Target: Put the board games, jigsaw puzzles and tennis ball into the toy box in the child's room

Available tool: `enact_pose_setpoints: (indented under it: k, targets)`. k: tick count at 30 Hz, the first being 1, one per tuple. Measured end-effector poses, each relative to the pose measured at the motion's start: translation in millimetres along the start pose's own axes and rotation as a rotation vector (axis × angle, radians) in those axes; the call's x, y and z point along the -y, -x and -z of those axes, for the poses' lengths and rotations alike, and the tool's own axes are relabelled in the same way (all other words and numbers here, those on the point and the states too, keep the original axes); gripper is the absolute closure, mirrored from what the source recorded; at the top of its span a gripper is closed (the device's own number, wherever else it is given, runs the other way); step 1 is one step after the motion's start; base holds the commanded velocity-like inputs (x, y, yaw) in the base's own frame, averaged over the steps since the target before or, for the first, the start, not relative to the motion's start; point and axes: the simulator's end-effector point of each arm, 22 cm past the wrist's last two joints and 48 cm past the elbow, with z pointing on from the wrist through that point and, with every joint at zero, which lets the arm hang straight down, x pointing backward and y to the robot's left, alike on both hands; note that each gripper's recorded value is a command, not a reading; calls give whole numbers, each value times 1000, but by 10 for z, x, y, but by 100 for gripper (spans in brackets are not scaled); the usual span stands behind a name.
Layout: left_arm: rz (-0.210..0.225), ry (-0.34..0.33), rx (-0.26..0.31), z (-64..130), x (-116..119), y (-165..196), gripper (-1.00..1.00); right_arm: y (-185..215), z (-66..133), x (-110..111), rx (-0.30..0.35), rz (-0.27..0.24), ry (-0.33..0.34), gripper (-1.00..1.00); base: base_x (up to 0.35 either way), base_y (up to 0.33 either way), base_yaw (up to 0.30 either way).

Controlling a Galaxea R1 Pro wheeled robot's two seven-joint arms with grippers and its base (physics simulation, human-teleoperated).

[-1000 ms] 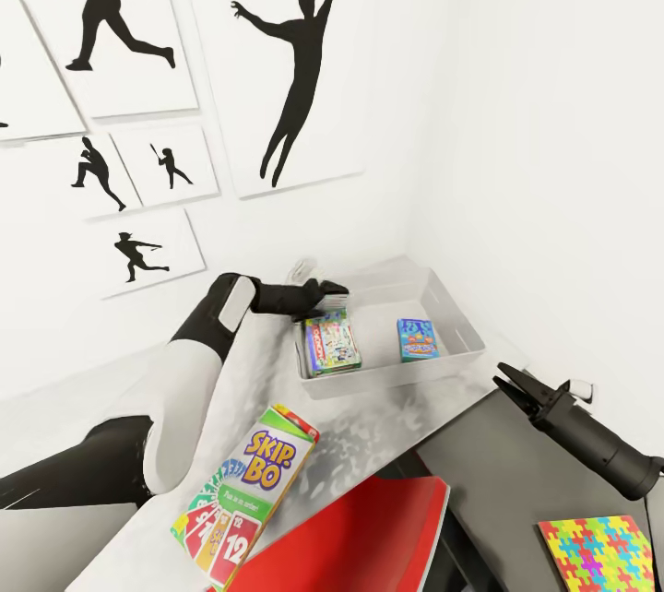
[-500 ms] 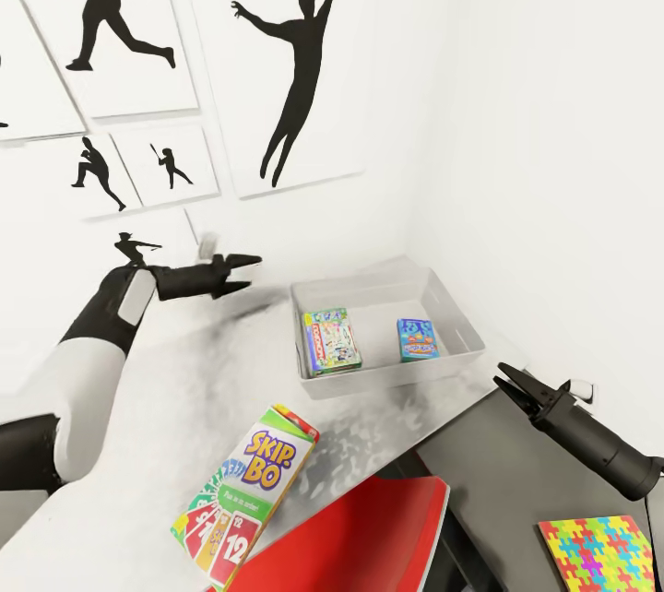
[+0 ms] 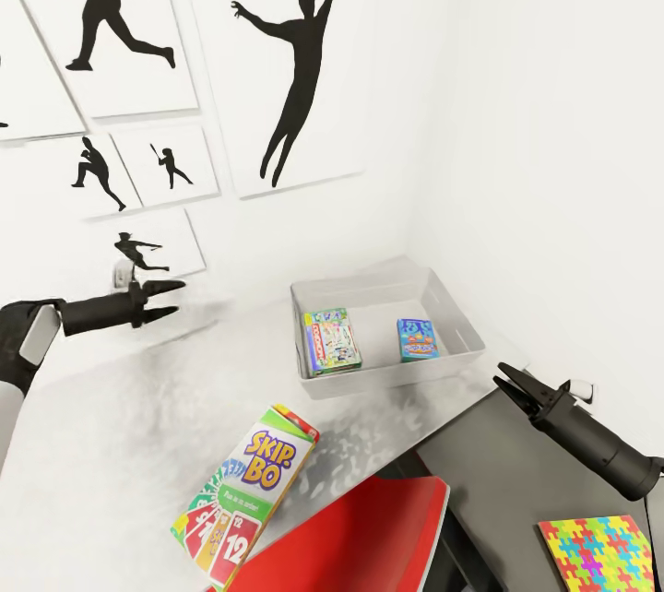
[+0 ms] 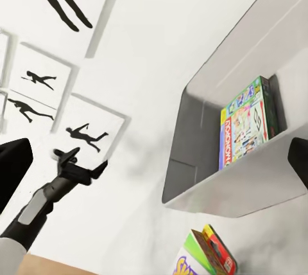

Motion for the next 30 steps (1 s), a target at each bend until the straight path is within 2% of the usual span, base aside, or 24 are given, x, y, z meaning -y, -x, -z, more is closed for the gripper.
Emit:
enact_pose_setpoints:
  k: [3,6,10,14,23,30]
  targets:
    - [45,11,-19,205,-316,-301,-100,-1,-1,-36,0,1,16,-100,0,0,0]
    - [57,2,-21,419,-559,-576,-100,-1,1,-89,2,4,41,-100,0,0,0]
    - [61,-43,-26,542,-612,-769,-100,-2,-1,-111,4,6,50,-100,-33,0,0]
    - [60,-50,-30,655,-724,-939,-100,-4,-7,-116,6,7,54,-100,-205,0,0]
    - [35,-32,-15,864,-765,-878,-100,-22,-27,-155,11,8,65,-100,-65,0,0]
    - [23,-28,-9,929,-732,-835,-100,-14,-28,-193,11,16,69,-100,-260,-1,0]
